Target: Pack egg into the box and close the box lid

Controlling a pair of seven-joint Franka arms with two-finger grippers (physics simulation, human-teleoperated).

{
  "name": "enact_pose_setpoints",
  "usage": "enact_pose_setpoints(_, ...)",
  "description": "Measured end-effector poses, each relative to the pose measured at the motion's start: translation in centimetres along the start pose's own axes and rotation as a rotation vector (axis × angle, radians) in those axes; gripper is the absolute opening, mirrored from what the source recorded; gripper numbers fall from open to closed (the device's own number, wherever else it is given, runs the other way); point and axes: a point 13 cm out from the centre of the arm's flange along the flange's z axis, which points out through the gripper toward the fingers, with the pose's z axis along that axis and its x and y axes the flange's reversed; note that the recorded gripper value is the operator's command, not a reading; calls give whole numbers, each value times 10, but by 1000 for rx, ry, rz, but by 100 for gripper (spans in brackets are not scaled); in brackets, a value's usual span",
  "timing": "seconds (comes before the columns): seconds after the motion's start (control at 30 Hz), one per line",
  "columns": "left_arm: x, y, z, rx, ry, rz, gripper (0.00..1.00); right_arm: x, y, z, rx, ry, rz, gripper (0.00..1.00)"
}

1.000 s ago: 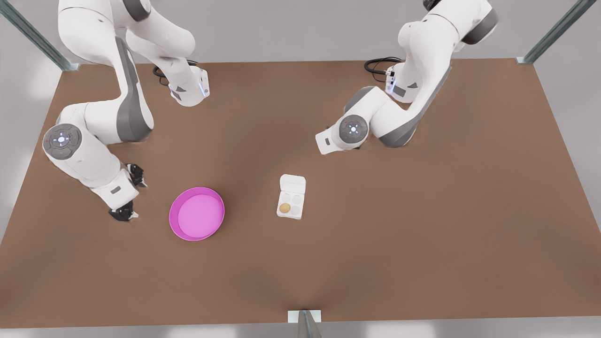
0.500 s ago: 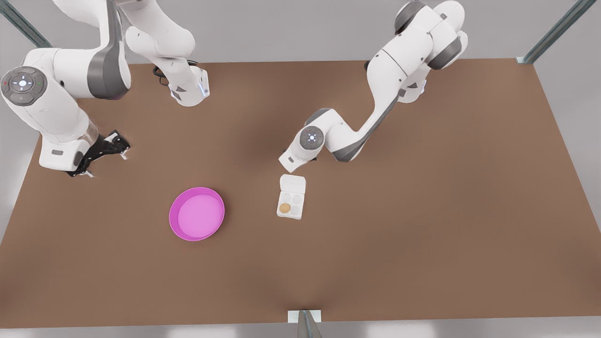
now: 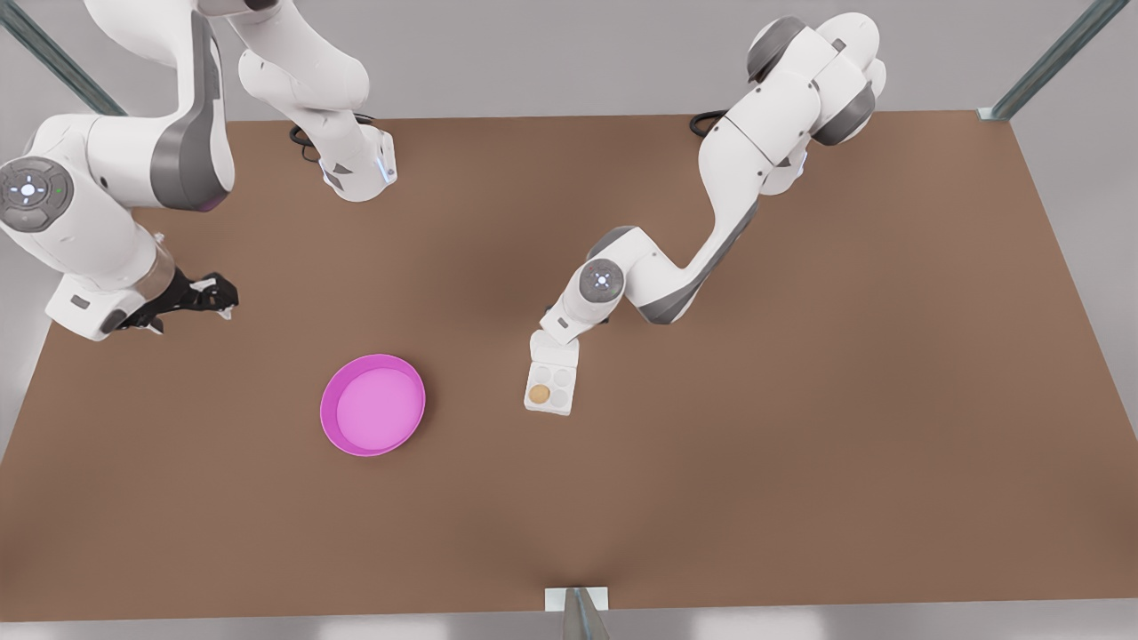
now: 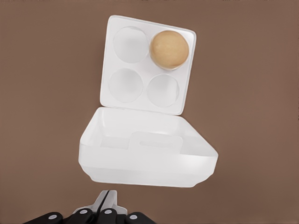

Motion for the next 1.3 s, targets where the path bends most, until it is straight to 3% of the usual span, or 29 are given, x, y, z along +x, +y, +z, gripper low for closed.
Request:
enact_pose_setpoints(1.07,-76,-15,-27,99,-77,-4,21,0,-11,6,-3,8,226,100)
enact_pose_setpoints(1.17,-119,31,-127,112,-135,-81,23,0,-10,5,-4,6,232,100)
enact_pose_setpoints(1.2,-142,86,-187,100,-175,-149,39,0,-10,5,-4,6,234,100)
enact_pose_setpoints(1.27,-168,197,-267,52,-212,-271,100,-1,-10,3,-3,2,238,100)
enact_pose_setpoints(1.3,-170,235,-295,30,-217,-304,100,-1,-10,2,-3,0,241,100)
